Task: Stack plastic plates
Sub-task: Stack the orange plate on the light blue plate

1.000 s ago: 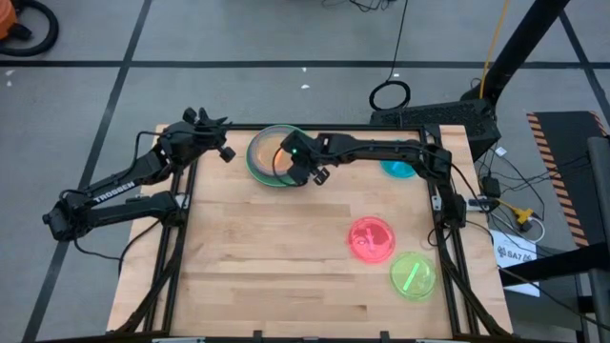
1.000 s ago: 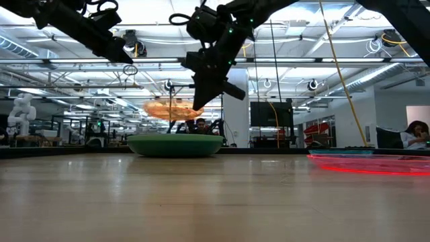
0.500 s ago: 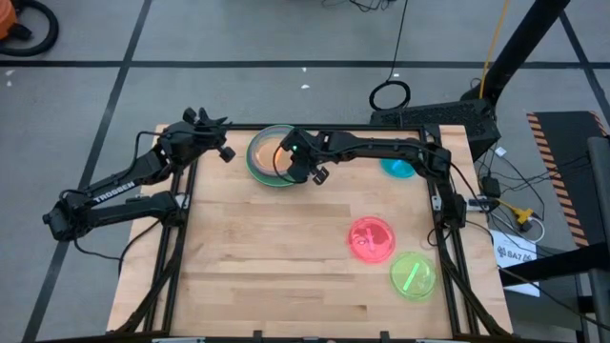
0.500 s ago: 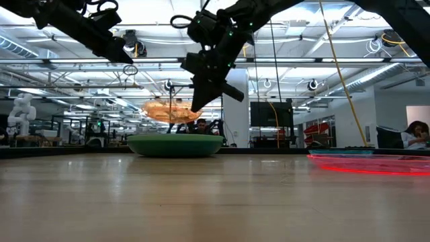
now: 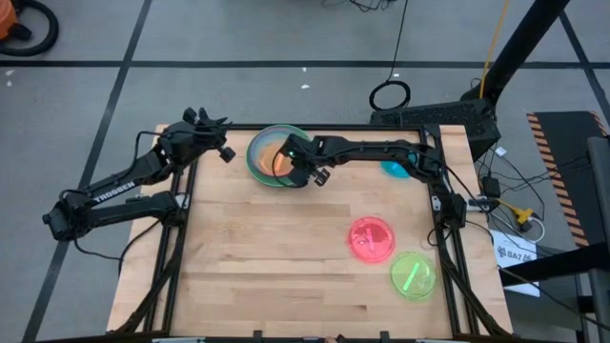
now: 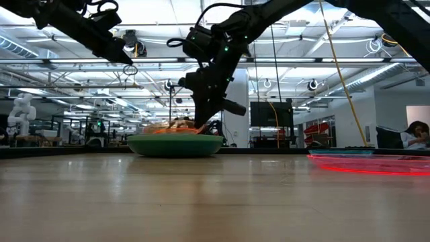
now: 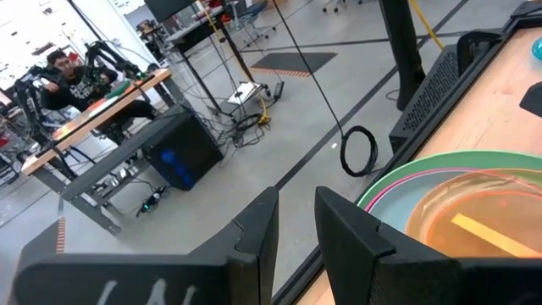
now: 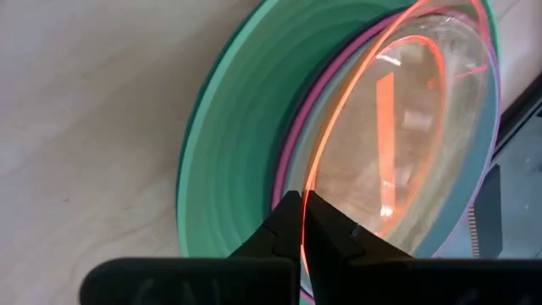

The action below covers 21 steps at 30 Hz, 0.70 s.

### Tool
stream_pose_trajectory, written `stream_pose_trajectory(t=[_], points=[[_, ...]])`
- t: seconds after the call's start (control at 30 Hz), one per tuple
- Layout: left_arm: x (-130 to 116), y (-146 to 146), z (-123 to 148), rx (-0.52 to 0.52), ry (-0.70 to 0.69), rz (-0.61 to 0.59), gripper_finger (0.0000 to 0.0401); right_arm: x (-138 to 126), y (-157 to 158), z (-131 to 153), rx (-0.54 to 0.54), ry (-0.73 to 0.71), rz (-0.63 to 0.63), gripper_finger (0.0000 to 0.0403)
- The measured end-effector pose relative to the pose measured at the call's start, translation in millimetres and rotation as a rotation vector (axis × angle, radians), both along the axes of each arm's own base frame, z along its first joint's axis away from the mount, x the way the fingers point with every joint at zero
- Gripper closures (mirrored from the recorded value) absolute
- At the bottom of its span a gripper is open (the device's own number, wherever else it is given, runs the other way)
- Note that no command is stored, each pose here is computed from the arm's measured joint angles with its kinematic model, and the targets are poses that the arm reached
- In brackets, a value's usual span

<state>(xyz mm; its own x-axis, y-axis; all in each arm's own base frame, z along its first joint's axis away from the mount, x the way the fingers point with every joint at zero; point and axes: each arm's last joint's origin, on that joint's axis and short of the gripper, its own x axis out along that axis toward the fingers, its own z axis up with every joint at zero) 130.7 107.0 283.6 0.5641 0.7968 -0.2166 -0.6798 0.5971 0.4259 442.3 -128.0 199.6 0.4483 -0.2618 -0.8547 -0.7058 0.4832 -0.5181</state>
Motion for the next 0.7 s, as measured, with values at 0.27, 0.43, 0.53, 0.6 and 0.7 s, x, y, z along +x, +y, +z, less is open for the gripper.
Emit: stream_pose_trajectory(t=[0.27,0.43,0.53,0.6,0.7], points=[[0.0,0.0,0.0,0.000,0.000,0.000,0.0313,0.0,0.1,0.0,-0.004,0.002,0.004,0.0397],[-0.1,0.0,-0.1,-0.001,0.001,0.000,0.0313,2.0,-0.6,1.2,0.004,-0.031,-0.027,0.0375],[-0.1,0.0,-0.1,-0.001,0.001,0.000,0.0313,4.2,-1.2,2.7,0.016,-0.070,-0.065,0.0359],[-0.1,0.0,-0.2,-0.001,0.001,0.001,0.0313,5.2,-1.5,3.5,0.020,-0.087,-0.078,0.0345],[-0.1,0.0,-0.2,-0.002,0.001,0.001,0.0313,5.9,-1.7,4.0,0.018,-0.097,-0.081,0.0323]])
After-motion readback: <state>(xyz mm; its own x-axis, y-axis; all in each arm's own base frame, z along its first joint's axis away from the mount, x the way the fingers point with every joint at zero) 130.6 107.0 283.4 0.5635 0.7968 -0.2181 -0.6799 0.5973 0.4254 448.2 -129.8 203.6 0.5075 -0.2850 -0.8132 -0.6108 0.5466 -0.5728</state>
